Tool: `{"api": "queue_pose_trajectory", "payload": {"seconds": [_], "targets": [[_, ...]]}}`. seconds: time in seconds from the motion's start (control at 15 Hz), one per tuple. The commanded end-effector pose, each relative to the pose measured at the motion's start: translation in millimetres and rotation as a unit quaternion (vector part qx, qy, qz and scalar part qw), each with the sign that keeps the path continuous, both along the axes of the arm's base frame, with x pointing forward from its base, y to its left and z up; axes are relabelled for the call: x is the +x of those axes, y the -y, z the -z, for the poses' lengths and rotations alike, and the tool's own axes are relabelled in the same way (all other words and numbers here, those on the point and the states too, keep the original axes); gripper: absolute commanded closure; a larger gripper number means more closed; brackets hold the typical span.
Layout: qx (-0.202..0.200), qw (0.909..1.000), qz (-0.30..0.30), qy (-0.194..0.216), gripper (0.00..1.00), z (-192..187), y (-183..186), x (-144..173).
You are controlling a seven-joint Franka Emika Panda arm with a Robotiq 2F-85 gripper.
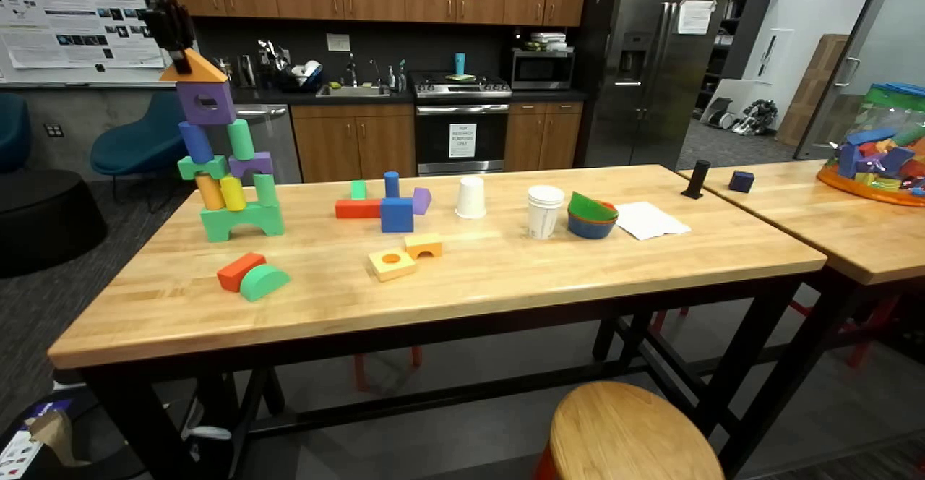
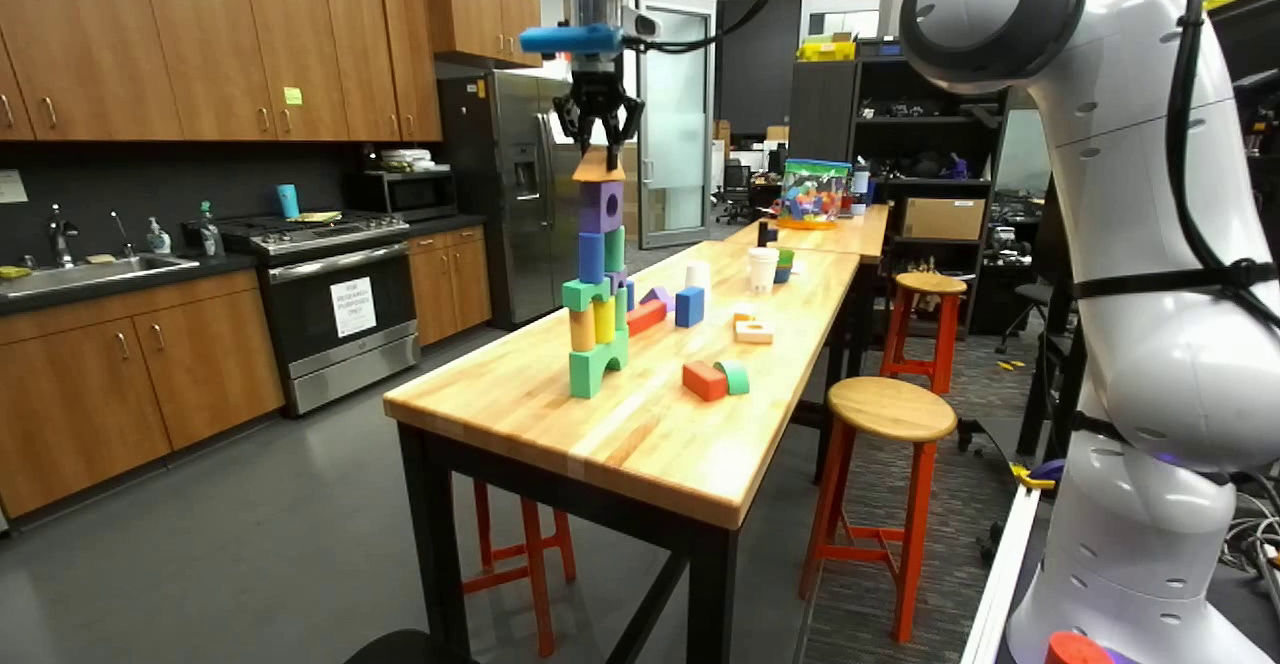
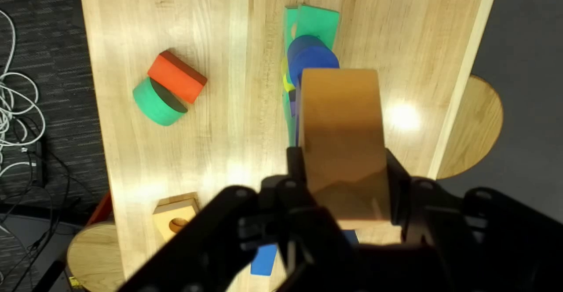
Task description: Put the triangular block on top of the stack
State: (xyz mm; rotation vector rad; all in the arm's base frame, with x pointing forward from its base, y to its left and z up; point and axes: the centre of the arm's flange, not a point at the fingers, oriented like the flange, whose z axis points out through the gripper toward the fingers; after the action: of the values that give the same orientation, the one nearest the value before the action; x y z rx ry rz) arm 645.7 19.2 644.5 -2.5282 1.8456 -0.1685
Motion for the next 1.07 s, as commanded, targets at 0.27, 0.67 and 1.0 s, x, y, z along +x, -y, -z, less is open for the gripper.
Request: {"api": "queue_pose_trajectory", "payload": {"seconds": [0.27,0.67,1.0], "targets": [[-0.003,1.0,-0.005,0.004,0.27,-3.5,-5.0,-0.2],[-0.003,1.0,-0.006,0.006,0.16,-5.4,-6.2,-0.3],[0.017,0.9995,-0.025,0.0,0.0,-18.5,-5.5,0.1]]}}
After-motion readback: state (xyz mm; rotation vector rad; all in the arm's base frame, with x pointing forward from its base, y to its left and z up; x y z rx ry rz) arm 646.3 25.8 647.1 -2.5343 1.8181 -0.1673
